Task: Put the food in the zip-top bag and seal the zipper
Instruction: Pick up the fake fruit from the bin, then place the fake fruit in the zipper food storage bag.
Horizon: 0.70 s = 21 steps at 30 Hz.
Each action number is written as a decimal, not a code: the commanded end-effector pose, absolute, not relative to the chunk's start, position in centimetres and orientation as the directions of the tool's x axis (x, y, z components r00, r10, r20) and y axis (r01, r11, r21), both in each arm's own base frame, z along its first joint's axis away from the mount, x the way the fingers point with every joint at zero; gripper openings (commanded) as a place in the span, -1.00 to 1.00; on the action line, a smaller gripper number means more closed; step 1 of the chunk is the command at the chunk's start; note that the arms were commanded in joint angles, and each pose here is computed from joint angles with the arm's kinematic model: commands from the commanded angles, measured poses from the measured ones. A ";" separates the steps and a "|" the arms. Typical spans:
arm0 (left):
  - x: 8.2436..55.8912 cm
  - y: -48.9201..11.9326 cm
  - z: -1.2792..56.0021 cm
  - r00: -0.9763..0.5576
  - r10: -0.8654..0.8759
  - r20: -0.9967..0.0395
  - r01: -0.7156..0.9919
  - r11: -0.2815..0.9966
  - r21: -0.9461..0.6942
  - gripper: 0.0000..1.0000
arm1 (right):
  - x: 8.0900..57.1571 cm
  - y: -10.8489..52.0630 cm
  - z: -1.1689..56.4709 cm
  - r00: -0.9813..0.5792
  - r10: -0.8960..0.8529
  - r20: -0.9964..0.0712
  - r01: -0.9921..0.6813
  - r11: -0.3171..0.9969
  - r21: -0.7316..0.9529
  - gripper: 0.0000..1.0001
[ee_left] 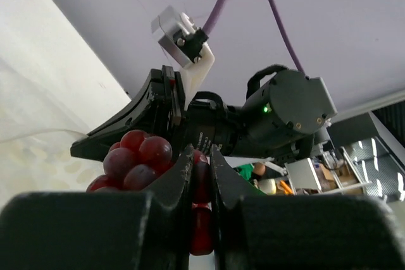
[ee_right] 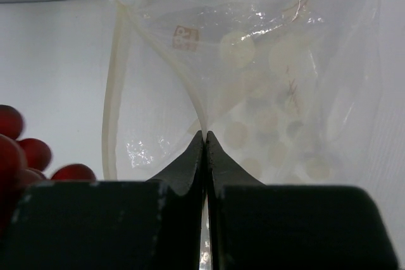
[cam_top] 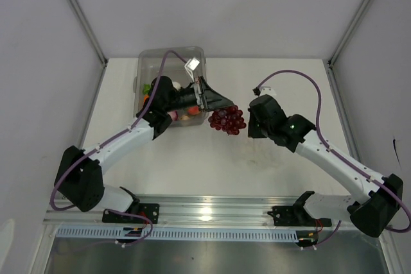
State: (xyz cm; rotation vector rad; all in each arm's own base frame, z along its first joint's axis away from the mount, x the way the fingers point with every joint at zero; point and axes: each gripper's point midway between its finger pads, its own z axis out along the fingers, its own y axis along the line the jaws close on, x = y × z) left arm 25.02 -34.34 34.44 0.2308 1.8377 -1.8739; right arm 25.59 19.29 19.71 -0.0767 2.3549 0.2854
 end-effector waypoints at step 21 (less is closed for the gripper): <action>22.1 -38.0 31.7 -0.748 -0.073 -0.659 0.651 0.113 -0.751 -0.99 | 25.0 20.9 26.1 -0.750 0.248 -0.613 -0.179 0.816 0.549 -1.00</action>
